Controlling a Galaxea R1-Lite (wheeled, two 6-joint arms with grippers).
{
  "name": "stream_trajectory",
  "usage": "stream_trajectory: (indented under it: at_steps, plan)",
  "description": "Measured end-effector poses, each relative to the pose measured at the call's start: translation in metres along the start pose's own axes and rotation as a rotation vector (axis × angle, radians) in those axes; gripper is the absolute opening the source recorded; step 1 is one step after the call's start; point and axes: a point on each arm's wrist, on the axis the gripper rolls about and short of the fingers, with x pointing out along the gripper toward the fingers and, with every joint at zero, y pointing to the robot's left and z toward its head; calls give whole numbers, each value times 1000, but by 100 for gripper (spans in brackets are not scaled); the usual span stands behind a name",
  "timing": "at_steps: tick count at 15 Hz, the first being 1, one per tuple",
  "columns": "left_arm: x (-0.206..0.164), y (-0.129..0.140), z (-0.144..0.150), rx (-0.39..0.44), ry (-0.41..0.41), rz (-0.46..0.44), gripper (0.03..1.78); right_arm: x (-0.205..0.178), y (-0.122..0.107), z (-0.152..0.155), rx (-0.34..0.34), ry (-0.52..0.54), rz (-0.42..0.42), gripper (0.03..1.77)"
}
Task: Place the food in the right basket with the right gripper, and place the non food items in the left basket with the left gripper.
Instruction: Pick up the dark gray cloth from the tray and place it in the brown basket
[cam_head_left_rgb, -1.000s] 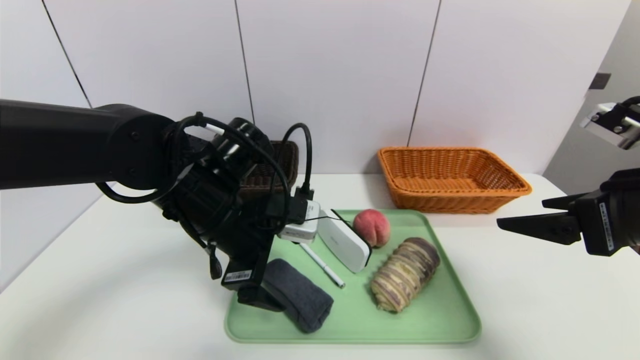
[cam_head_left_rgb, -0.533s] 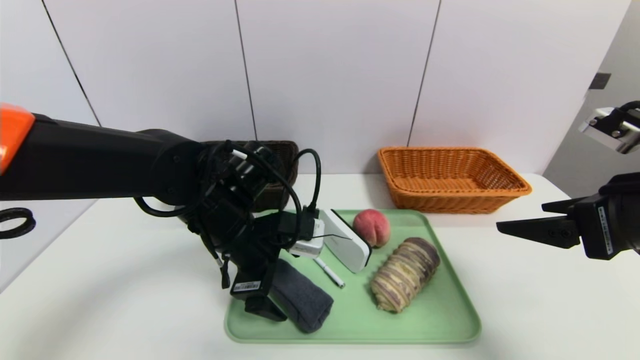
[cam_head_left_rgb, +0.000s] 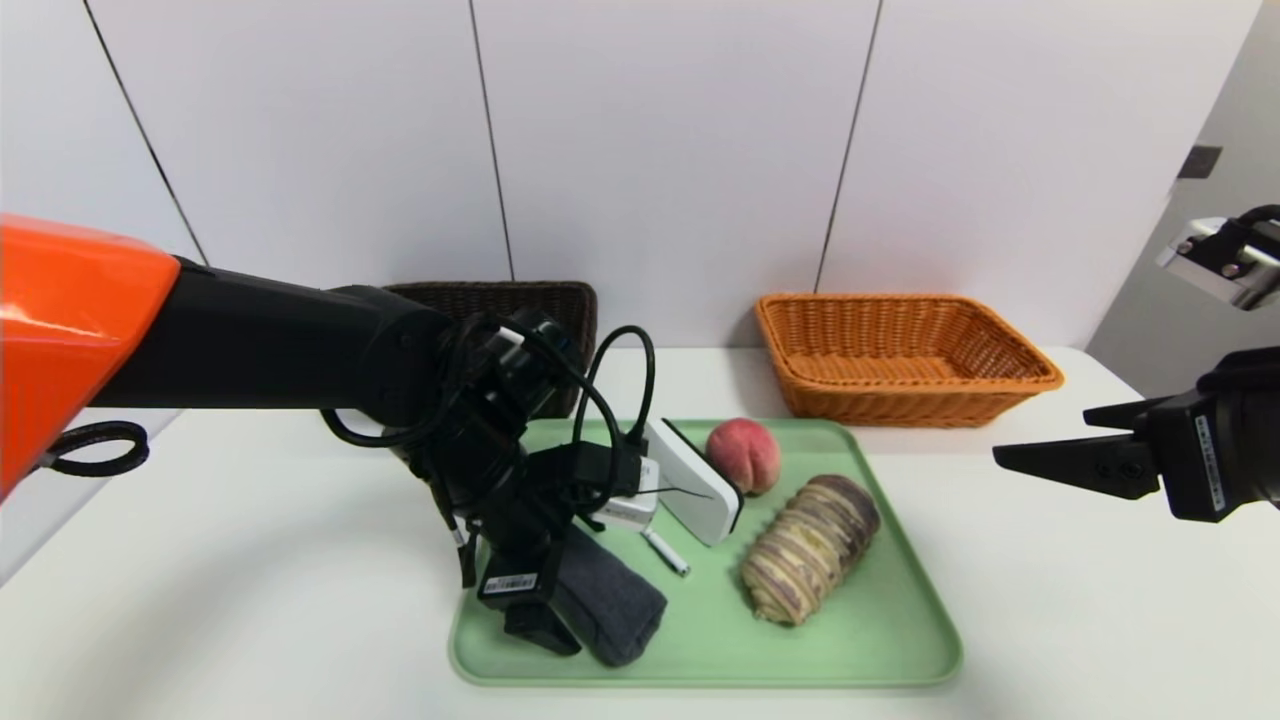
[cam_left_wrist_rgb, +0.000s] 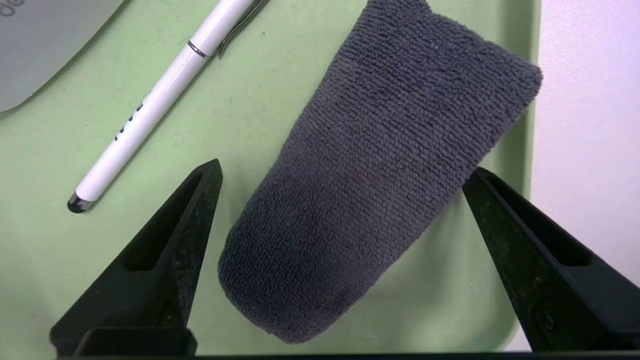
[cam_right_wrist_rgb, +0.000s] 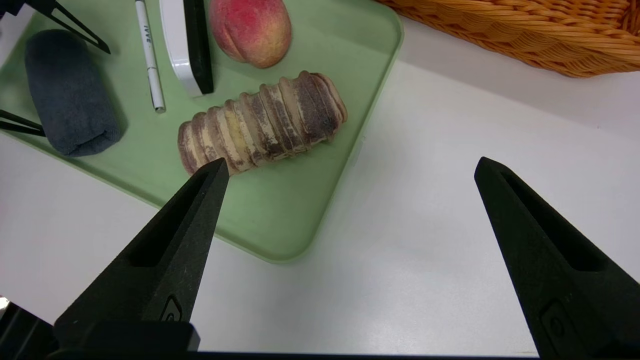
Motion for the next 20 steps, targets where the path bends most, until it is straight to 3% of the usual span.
stream_trajectory:
  at_steps: [1, 2, 5, 8, 9, 10, 14, 20]
  plan:
    - [1, 0, 0, -4, 1, -3, 169, 0, 0, 0, 0, 1, 0, 170]
    - [2, 0, 0, -12, 2, -7, 158, 1, 0, -1, 0, 2, 0, 170]
    - [4, 0, -1, -21, 6, -16, 110, 1, 0, -1, 1, 3, 1, 170]
    - [3, 0, -1, -23, 4, -18, 80, 1, 0, -1, 1, 5, 1, 170]
    - [0, 0, 1, -20, -2, -7, 60, 1, 0, -1, 1, 4, 1, 170]
    - [-3, 0, 2, -22, -9, 5, 27, 1, 0, -1, 1, 4, 1, 170]
    - [-32, -4, 11, -109, -54, 76, 28, 1, 0, -1, 1, 4, 1, 170]
    - [-102, 0, 34, -392, -191, 315, 28, 2, 0, -4, 2, 13, 1, 170]
